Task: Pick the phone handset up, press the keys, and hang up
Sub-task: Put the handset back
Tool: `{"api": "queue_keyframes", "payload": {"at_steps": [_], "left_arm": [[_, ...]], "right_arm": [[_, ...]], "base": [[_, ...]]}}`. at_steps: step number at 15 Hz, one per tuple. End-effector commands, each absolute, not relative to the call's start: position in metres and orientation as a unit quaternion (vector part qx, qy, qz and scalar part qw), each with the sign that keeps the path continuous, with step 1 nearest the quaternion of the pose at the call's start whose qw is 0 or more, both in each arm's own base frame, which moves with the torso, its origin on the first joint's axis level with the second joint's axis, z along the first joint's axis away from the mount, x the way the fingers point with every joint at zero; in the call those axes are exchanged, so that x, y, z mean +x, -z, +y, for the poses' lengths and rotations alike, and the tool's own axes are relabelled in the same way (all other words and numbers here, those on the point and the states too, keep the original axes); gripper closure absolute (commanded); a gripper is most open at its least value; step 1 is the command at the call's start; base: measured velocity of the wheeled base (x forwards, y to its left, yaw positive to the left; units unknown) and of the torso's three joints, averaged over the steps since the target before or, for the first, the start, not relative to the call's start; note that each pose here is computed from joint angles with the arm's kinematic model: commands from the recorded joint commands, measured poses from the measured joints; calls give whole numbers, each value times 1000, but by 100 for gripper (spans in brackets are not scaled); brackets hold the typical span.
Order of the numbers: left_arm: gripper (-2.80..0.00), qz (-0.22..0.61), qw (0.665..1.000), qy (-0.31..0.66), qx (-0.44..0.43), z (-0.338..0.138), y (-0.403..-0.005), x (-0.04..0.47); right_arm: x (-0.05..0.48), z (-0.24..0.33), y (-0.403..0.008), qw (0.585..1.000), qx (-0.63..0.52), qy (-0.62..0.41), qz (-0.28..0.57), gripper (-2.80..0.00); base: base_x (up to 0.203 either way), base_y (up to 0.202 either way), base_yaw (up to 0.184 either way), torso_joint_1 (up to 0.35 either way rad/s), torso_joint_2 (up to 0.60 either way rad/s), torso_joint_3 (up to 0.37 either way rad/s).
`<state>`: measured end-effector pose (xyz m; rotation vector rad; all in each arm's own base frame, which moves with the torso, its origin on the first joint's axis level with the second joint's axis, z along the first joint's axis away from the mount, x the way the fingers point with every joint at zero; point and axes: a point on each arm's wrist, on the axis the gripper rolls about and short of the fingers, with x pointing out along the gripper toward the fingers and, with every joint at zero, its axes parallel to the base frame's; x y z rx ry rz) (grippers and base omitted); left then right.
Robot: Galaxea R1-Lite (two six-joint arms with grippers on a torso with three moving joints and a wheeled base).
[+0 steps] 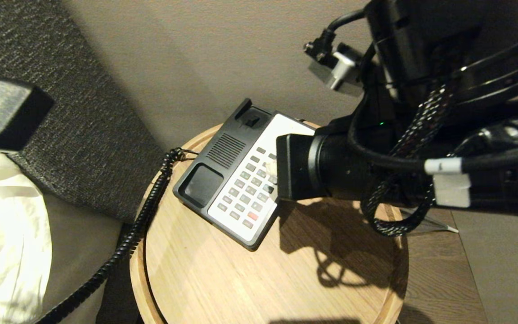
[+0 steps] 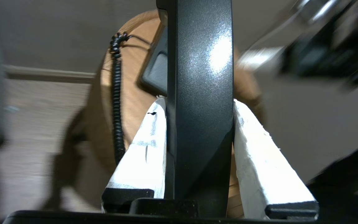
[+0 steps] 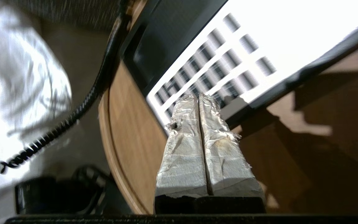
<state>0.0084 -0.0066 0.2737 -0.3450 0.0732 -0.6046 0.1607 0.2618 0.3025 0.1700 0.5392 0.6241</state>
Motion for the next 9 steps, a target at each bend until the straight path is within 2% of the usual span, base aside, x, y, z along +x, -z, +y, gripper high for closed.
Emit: {"api": "queue_keyframes", "payload": {"at_steps": [1,4,7,9], "left_arm": [[0,54,950,294,-86,-21,-272,31],[0,54,950,307,18,-49,-285,76],[0,52,932,347,93,-85,-299,119],[0,71,916,375,120,-113,-295,139]], "right_arm": [[153,234,-324,931,108,-268,223,0],[147,207,-340,947,137,-225,183,0],[150,174,-345,958,155,-176,163,0],[155,156,-347,964,164,-144,153,0]], "base": [[0,0,0,0,0,0],[0,0,0,0,0,0],[0,0,0,0,0,0],[0,0,0,0,0,0]]}}
